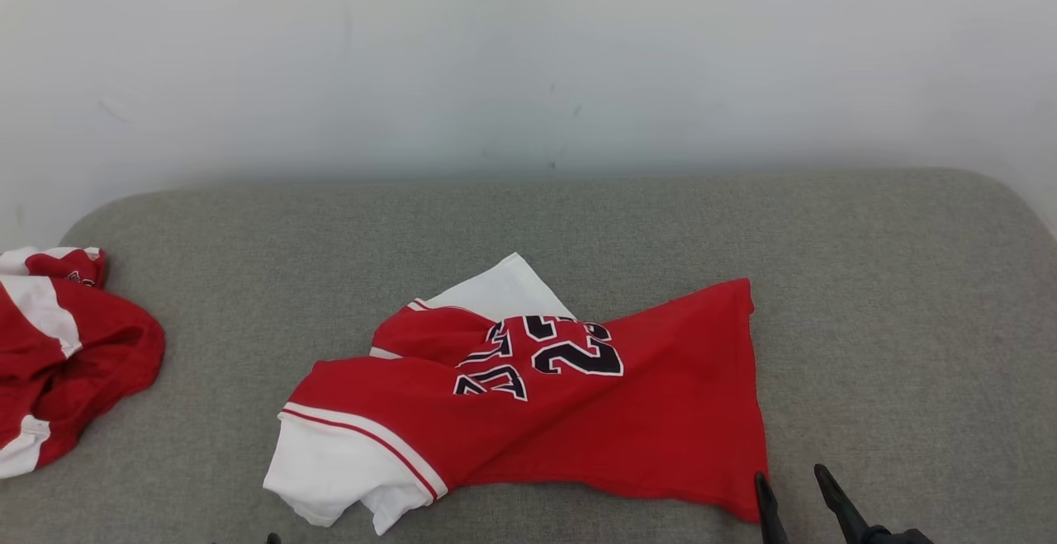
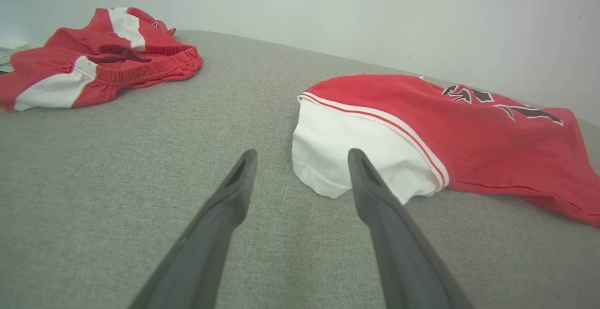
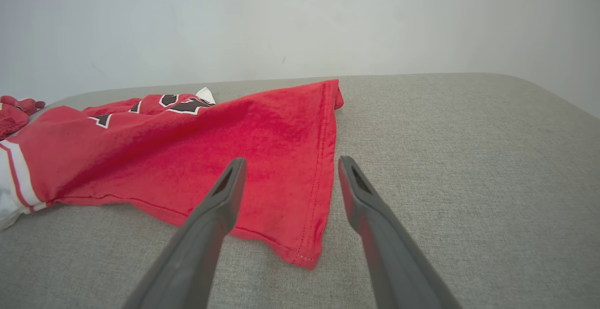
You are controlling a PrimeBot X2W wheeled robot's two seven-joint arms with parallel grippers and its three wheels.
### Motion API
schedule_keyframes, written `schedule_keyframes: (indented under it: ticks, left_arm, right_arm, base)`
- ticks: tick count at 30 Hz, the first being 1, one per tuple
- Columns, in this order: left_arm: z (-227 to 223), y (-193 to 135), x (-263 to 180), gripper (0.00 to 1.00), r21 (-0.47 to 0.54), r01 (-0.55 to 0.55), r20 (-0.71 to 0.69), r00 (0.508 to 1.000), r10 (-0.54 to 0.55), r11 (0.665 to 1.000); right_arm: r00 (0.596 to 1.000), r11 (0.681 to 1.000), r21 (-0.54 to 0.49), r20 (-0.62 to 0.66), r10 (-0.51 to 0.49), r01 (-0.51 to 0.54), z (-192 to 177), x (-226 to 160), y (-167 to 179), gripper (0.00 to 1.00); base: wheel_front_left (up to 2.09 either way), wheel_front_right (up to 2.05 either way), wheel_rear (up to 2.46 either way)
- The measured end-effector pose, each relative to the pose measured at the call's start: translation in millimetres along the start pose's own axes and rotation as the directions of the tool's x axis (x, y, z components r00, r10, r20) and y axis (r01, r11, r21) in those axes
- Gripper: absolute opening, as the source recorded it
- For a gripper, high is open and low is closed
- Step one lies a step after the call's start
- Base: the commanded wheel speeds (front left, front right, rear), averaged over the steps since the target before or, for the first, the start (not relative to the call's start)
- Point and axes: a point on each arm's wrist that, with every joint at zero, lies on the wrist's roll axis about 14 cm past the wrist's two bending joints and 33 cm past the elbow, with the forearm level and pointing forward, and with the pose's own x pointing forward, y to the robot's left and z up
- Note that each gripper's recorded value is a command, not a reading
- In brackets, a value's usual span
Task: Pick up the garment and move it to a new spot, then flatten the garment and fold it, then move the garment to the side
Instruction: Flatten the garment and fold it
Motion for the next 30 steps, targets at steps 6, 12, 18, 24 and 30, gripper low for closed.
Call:
schedule_keyframes:
  ticks: [6,12,18,24,30]
  left_arm:
    - [-4.3,1.3,23.3,1.00,0.032,0.057,-0.046,0.997,-0.055,0.998]
    - [-8.1,1.4,58.5,1.00,0.017,0.110,-0.141,0.984,-0.106,0.994]
    - [-19.5,2.2,79.9,1.00,-0.024,0.111,-0.252,0.961,-0.114,0.994]
    - [-41.8,-3.3,82.0,1.00,-0.034,0.131,-0.372,0.918,-0.135,0.991]
    - [-45.2,-11.1,79.3,1.00,-0.016,0.177,-0.414,0.895,-0.168,0.984]
  right_arm:
    - [1.000,1.000,-0.001,-0.004,0.009,-0.009,-0.5,5.0,2.3,1.00]
    - [1.000,1.000,-0.002,-0.025,-0.001,0.001,-6.4,5.8,-0.8,1.00]
    - [0.999,1.000,0.001,-0.037,-0.017,0.017,-9.7,9.9,-6.3,1.00]
    - [0.998,0.999,0.002,-0.051,-0.036,0.036,-13.8,10.4,-12.3,1.00]
    - [0.998,0.999,0.002,-0.052,-0.043,0.044,-14.0,11.2,-15.1,1.00]
  base:
    - [0.00,0.00,0.00]
    - [0.00,0.00,0.00]
    - [0.00,0.00,0.00]
    - [0.00,0.00,0.00]
    - [0.00,0.00,0.00]
